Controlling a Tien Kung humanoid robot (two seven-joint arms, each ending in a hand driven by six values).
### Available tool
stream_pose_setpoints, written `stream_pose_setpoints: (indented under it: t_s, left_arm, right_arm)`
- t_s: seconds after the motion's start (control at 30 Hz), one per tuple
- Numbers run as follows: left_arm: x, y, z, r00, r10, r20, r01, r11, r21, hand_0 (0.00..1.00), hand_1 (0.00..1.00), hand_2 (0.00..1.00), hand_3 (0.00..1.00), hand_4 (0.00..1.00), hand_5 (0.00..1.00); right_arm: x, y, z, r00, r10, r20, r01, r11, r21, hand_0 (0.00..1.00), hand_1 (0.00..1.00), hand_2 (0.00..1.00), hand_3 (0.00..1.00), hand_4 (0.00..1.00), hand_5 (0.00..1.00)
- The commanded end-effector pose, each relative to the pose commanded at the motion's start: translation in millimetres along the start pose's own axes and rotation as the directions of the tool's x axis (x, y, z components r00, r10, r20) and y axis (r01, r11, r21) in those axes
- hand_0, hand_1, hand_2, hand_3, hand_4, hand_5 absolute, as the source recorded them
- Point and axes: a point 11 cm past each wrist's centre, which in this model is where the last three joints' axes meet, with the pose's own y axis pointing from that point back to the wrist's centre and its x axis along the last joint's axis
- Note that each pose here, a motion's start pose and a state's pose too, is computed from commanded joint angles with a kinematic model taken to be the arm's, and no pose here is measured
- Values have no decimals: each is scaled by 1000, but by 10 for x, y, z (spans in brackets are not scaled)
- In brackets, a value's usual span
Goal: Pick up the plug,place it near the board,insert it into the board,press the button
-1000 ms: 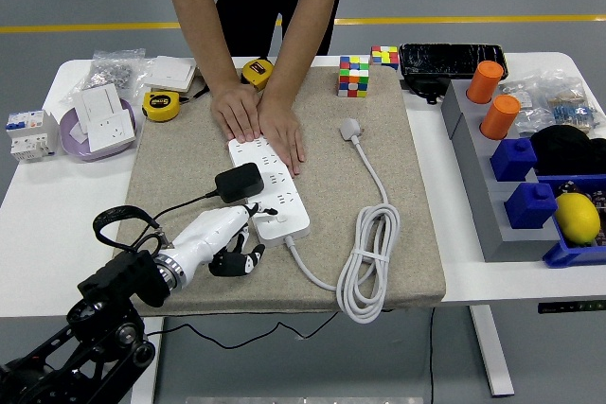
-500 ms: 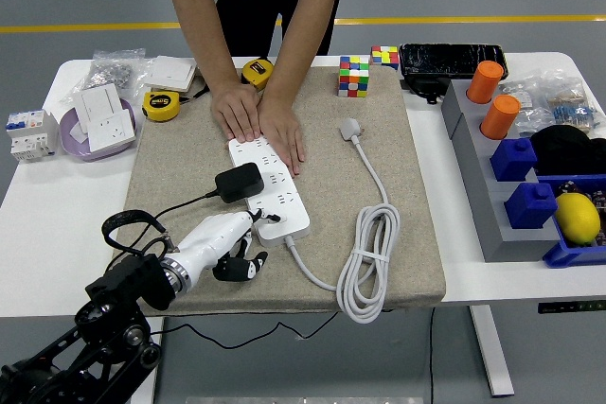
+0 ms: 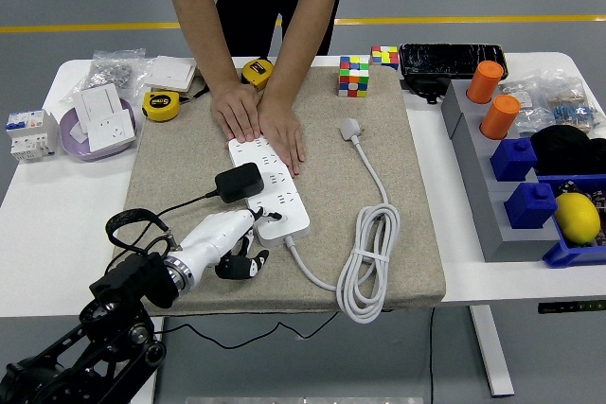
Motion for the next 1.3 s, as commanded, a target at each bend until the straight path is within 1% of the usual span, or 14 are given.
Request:
stream_pose_setpoints:
  t_s: [0.47,0.67,0.77,0.93,0.97,1.0,1.03,1.1,1.13,1.17,1.2,1.23,1.27,1.3]
  left_arm:
    - [-60,-9,-67,1000,-21,12,21,999,25,159,10,141,862,570,2]
    - [-83,-7,-53,999,-27,18,26,999,21,159,9,141,858,571,2]
    - [-48,-4,-41,1000,-12,16,12,1000,15,159,9,141,858,571,2]
    - [123,50,53,999,53,-10,-53,998,-30,159,11,142,858,575,2]
    - [194,78,98,996,79,-26,-81,995,-52,159,11,142,858,575,2]
    - [232,93,126,995,92,-39,-95,993,-65,172,24,162,851,502,2]
    - [267,108,155,993,102,-58,-107,991,-81,172,24,162,851,502,2]
    - [356,144,235,984,126,-124,-142,980,-138,172,24,162,851,502,2]
    - [400,167,273,976,138,-168,-167,971,-172,172,24,162,851,502,2]
    - [422,179,296,968,140,-207,-180,965,-192,172,24,162,851,502,2]
    - [472,200,313,955,157,-253,-213,954,-212,339,232,315,633,791,50]
    - [535,221,319,937,178,-302,-252,941,-227,339,232,315,633,791,50]
    - [578,235,321,917,186,-352,-279,931,-235,339,232,315,633,791,50]
    - [660,252,292,892,211,-400,-322,917,-234,339,232,315,633,791,50]
  right_arm:
    - [5,0,-12,1000,2,1,-2,1000,1,802,708,716,757,998,991]
    - [8,0,-13,1000,3,2,-3,1000,1,802,708,717,757,998,991]
    - [8,0,-12,1000,3,2,-3,1000,0,802,708,717,757,998,991]
    - [3,0,-18,1000,3,4,-3,1000,1,801,708,715,757,998,991]
    - [2,0,-17,1000,3,4,-3,1000,1,801,708,715,757,998,991]
    - [1,0,-16,1000,3,5,-3,1000,1,801,708,715,757,998,990]
    - [1,0,-14,1000,3,6,-3,1000,0,801,708,715,757,998,990]
    - [-2,0,-14,1000,3,7,-3,1000,-1,801,708,715,757,998,990]
    - [-12,0,-12,1000,2,9,-2,1000,0,801,708,715,757,998,990]
    - [-16,0,-11,1000,1,9,-1,1000,0,801,708,715,757,998,990]
    - [-25,1,-10,1000,-1,10,1,1000,0,800,708,715,756,998,991]
    - [-33,1,-10,1000,-2,10,2,1000,1,800,708,715,756,998,991]
    - [-39,1,-9,1000,-3,11,3,1000,1,800,708,715,756,998,991]
    - [-47,2,-8,1000,-4,12,4,1000,0,800,708,715,756,998,991]
